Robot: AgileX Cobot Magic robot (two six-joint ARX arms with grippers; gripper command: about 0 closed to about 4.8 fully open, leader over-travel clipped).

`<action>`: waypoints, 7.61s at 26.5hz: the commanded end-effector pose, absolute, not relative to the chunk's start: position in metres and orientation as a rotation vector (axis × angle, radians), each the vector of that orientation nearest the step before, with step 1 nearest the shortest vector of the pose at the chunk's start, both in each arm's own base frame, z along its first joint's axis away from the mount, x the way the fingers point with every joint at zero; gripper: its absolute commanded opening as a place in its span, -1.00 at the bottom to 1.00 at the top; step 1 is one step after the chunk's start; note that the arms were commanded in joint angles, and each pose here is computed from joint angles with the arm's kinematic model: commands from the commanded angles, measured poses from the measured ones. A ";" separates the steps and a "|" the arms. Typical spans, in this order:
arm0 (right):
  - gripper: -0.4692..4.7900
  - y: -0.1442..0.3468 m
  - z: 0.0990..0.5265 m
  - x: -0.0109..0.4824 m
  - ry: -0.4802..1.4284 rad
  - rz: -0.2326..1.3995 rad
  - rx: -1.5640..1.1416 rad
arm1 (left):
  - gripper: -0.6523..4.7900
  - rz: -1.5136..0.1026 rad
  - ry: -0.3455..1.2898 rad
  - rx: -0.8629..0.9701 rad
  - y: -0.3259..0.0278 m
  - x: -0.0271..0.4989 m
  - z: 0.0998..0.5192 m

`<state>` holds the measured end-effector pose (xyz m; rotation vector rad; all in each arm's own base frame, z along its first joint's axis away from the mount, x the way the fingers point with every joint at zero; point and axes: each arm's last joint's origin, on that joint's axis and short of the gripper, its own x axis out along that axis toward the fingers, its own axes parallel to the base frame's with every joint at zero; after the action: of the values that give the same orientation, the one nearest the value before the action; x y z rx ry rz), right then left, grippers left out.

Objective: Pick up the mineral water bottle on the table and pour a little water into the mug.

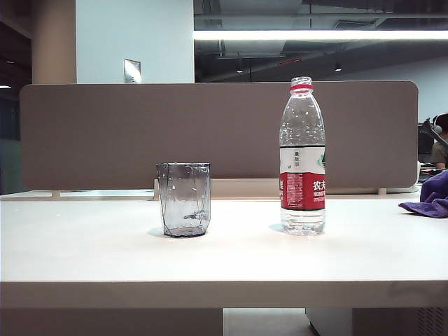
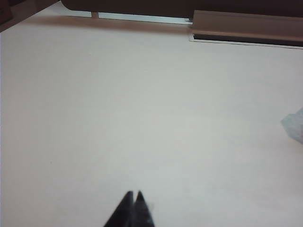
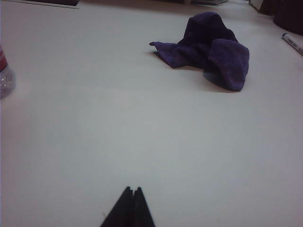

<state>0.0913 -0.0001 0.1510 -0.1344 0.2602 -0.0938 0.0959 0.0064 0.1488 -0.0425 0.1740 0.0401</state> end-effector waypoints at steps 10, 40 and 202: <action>-0.84 0.000 0.150 0.091 0.267 -0.091 -0.127 | -0.78 0.034 0.176 -0.049 0.006 0.096 0.149; -0.86 0.013 0.273 0.093 0.106 0.344 0.033 | -0.78 -0.606 0.228 -0.145 -0.011 0.101 0.244; 0.20 0.220 0.224 0.374 0.278 0.454 -1.430 | -0.78 -0.501 0.225 -0.051 -0.007 0.107 0.227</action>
<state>0.3710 0.2185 0.2171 -1.3820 0.3017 0.4935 0.1071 -0.0073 0.2242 -0.0594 0.2423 -0.4993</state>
